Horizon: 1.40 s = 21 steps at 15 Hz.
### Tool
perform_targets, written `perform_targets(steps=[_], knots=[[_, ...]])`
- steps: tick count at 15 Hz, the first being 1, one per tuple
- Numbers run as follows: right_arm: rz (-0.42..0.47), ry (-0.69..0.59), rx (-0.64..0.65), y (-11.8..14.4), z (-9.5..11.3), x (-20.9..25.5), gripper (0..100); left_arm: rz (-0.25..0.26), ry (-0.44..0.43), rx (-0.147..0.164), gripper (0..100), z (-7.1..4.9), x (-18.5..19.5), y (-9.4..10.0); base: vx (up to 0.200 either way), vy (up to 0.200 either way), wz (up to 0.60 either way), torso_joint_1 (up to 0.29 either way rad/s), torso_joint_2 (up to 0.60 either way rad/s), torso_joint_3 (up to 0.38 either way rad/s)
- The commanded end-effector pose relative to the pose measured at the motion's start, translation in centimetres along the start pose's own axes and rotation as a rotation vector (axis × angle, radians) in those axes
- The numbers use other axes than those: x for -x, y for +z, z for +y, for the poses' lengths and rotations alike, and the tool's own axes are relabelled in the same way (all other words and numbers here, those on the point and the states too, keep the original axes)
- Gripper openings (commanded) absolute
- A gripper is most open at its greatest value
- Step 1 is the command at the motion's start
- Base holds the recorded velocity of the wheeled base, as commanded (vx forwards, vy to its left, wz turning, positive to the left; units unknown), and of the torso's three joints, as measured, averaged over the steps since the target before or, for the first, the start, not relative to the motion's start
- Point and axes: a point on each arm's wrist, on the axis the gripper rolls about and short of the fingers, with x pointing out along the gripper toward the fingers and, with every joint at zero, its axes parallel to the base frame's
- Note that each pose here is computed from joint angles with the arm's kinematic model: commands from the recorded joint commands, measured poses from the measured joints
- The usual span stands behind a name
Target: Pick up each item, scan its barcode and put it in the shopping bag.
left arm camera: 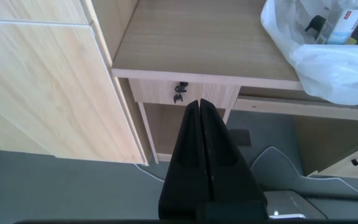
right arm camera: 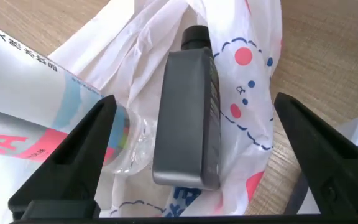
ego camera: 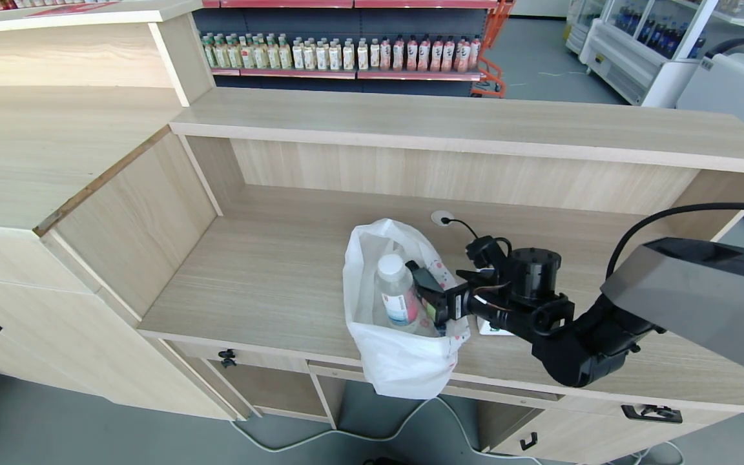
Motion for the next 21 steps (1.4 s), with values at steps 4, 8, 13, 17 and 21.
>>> perform_targets(steps=[4, 8, 13, 17, 21], knots=[[-0.101, -0.025, 0.016, 4.5, -1.5, 3.0, 100, 0.000, 0.002, 0.000, 0, 0.0, 0.0, 0.0, 0.000, 0.000, 0.00, 0.000, 0.00, 0.000], [-0.129, -0.048, 0.018, 6.3, -2.8, 6.4, 100, 0.000, 0.000, 0.000, 0, 0.0, 0.0, 0.0, 0.000, 0.000, 0.00, 0.000, 0.00, 0.000], [-0.207, -0.112, 0.029, 14.0, -2.5, 14.9, 100, 0.000, 0.000, 0.000, 0, 0.0, 0.0, 0.0, 0.000, 0.000, 0.00, 0.000, 0.00, 0.000], [-0.207, -0.230, -0.010, 16.5, -1.0, 23.7, 100, 0.000, 0.000, 0.000, 0, 0.0, 0.0, 0.0, 0.000, 0.000, 0.00, 0.000, 0.00, 0.000], [-0.051, -0.408, -0.069, 14.5, 2.9, 33.0, 100, 0.000, 0.000, 0.000, 0, 0.0, 0.0, 0.0, 0.000, 0.000, 0.00, 0.000, 0.00, 0.000]])
